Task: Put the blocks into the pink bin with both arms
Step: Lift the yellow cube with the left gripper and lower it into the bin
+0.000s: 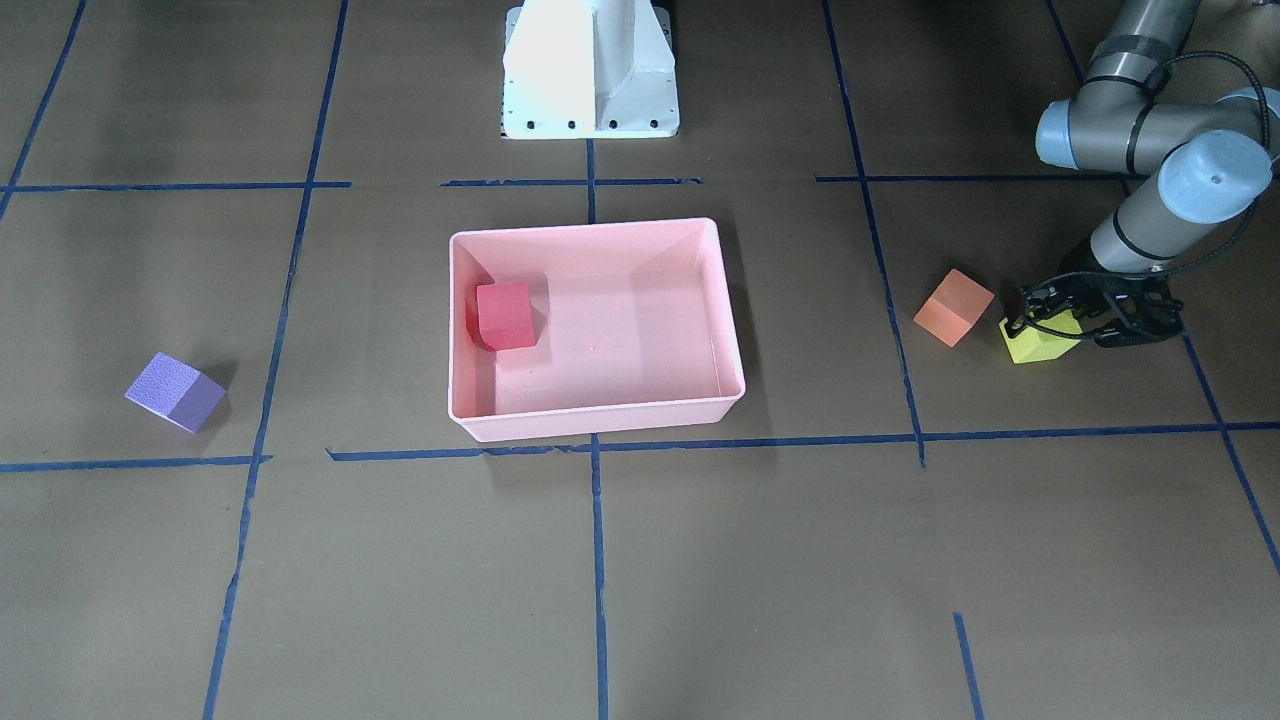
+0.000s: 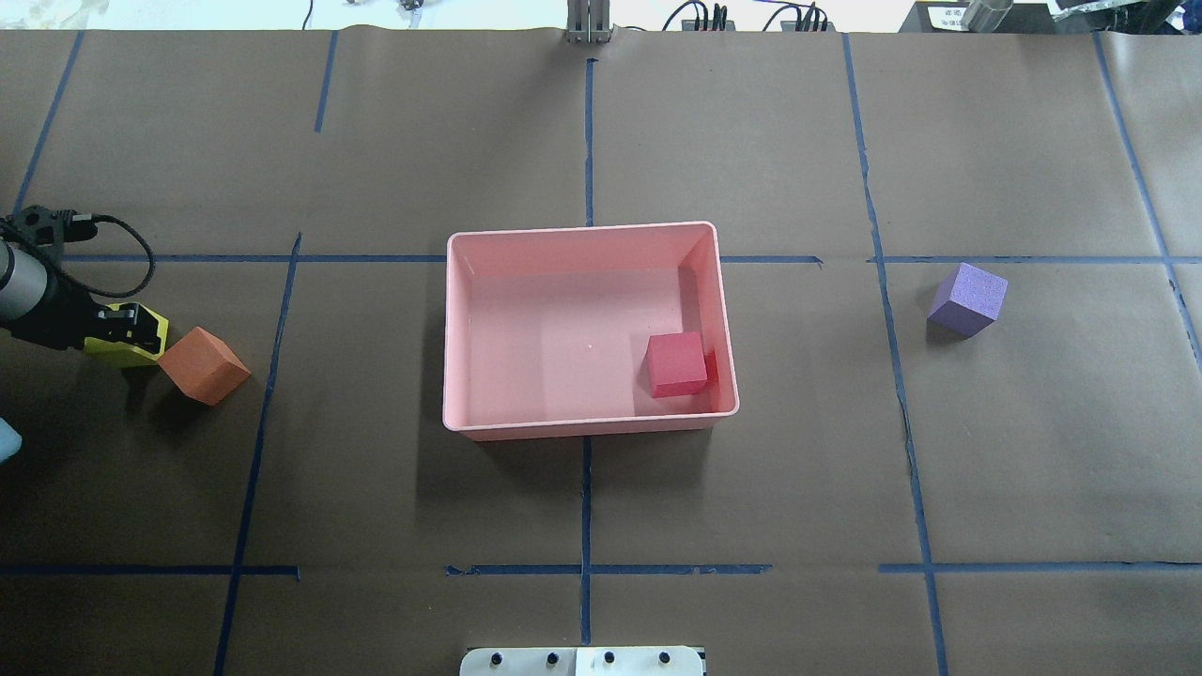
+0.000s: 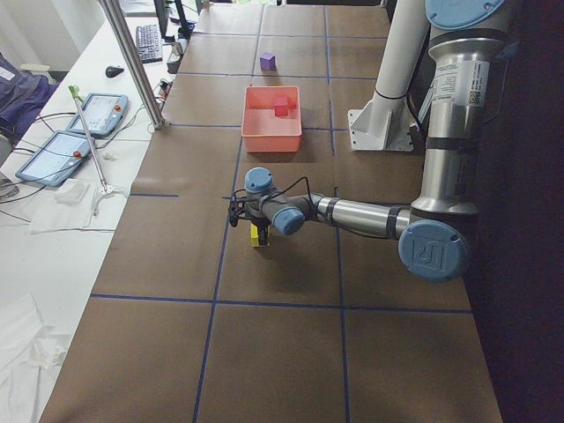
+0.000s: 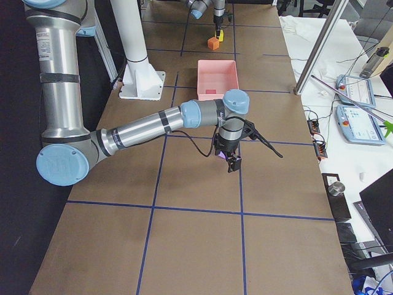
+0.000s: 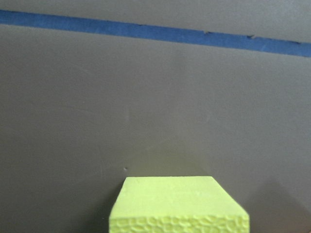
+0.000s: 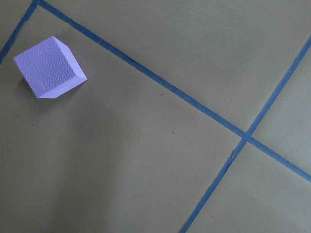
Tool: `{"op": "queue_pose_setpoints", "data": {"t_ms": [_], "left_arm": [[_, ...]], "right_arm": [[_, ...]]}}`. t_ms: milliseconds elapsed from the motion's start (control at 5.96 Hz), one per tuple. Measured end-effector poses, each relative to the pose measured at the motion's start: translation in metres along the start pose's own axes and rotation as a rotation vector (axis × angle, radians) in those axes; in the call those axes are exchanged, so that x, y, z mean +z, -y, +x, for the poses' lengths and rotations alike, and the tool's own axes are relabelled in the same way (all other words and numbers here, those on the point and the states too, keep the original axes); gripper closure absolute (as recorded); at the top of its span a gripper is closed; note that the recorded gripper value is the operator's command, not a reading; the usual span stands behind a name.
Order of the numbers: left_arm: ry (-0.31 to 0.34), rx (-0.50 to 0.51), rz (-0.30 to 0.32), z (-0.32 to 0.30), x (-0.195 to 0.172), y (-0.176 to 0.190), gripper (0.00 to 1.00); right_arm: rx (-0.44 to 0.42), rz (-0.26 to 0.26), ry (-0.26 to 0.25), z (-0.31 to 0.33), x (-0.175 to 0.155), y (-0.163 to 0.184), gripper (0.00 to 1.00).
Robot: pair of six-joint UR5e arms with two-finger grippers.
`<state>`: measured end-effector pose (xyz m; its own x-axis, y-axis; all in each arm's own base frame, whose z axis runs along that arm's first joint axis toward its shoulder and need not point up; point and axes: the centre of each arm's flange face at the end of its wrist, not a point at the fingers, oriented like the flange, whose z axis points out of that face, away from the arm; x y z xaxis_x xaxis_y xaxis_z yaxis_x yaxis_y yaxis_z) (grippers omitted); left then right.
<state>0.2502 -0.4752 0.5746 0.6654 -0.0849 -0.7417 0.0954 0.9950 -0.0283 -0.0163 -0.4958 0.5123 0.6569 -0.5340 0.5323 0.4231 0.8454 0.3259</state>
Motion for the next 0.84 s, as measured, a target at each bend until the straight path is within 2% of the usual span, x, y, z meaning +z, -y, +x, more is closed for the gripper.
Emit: {"op": "queue_pose_setpoints", "data": {"t_ms": [335, 503, 839], "left_arm": [[-0.058, -0.012, 0.115, 0.007, -0.070, 0.022, 0.68], [-0.080, -0.007, 0.152, 0.029, -0.106, 0.027, 0.66], [-0.090, 0.002, 0.155, 0.101, -0.147, 0.040, 0.66]], "right_arm": [[0.000, 0.001, 0.000, -0.001, 0.000, -0.001, 0.00], [0.000, 0.001, 0.000, -0.001, -0.001, -0.002, 0.00], [0.001, 0.005, 0.006, -0.003, -0.001, -0.002, 0.00]]}}
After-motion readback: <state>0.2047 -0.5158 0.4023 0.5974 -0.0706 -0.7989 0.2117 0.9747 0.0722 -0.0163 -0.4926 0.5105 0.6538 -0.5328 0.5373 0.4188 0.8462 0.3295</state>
